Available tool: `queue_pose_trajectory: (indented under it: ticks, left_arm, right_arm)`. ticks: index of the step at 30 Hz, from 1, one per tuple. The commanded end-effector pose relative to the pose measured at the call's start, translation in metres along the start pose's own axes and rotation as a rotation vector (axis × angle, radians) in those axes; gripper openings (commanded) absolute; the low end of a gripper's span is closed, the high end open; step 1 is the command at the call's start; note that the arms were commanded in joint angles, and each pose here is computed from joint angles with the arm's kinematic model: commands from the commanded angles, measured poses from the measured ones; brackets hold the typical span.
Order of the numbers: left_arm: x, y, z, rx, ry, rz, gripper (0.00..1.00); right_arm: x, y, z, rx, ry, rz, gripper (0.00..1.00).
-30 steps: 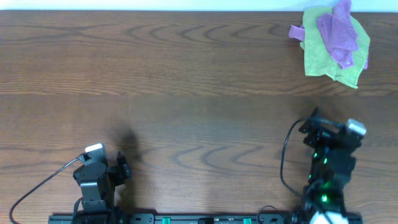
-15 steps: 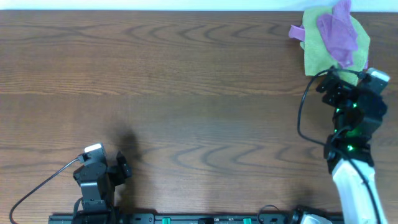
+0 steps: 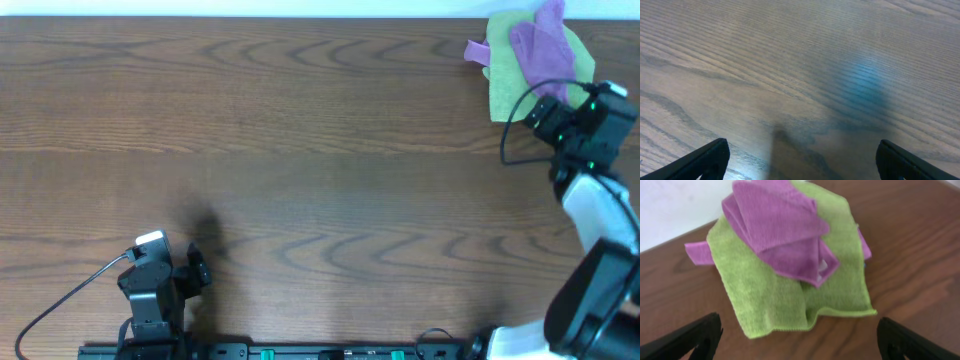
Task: Fold the cloth
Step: 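Reach the right gripper forward to the purple cloth atop the green cloth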
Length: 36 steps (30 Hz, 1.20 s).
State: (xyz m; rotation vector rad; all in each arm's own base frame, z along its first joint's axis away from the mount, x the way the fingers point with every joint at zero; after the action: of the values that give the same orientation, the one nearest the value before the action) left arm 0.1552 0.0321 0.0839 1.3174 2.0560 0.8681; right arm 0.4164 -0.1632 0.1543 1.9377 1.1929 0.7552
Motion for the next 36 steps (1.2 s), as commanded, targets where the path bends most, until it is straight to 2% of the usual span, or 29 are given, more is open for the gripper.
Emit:
queue_pose_trajectory:
  ticks: [1, 9, 21, 29, 36]
  left_arm:
    - [0.002, -0.002, 0.001, 0.0, 0.014, -0.009, 0.95]
    - [0.002, -0.002, 0.001, 0.0, 0.013, -0.009, 0.95]
    - [0.002, -0.002, 0.001, 0.0, 0.013, -0.009, 0.95]
    - [0.002, -0.002, 0.001, 0.0, 0.013, -0.009, 0.95]
    - [0.002, -0.002, 0.001, 0.0, 0.013, -0.009, 0.95]
  right_arm:
    - [0.001, 0.012, 0.016, 0.028, 0.021, -0.017, 0.99]
    - [0.005, 0.013, 0.053, 0.169, 0.049, -0.006, 0.99]
    - [0.013, 0.038, 0.075, 0.196, 0.1, -0.017, 0.99]
    - [0.009, 0.006, 0.102, 0.321, 0.094, 0.057, 0.99]
    - [0.006, -0.009, 0.1, 0.388, 0.087, 0.064, 0.99]
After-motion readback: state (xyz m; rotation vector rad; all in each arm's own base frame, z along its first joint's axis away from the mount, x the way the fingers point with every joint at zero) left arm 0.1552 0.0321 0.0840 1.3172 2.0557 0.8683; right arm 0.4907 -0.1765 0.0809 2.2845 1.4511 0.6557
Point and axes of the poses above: each gripper's point midway between its finger pads, its own z axis out along the fingers, its own x axis along the line the jaws close on, y = z × x, the point moved 4 cm from there along -z, back along the fingers, and after that the axes turned 6 degrees about -z, right-handed, at the moved point
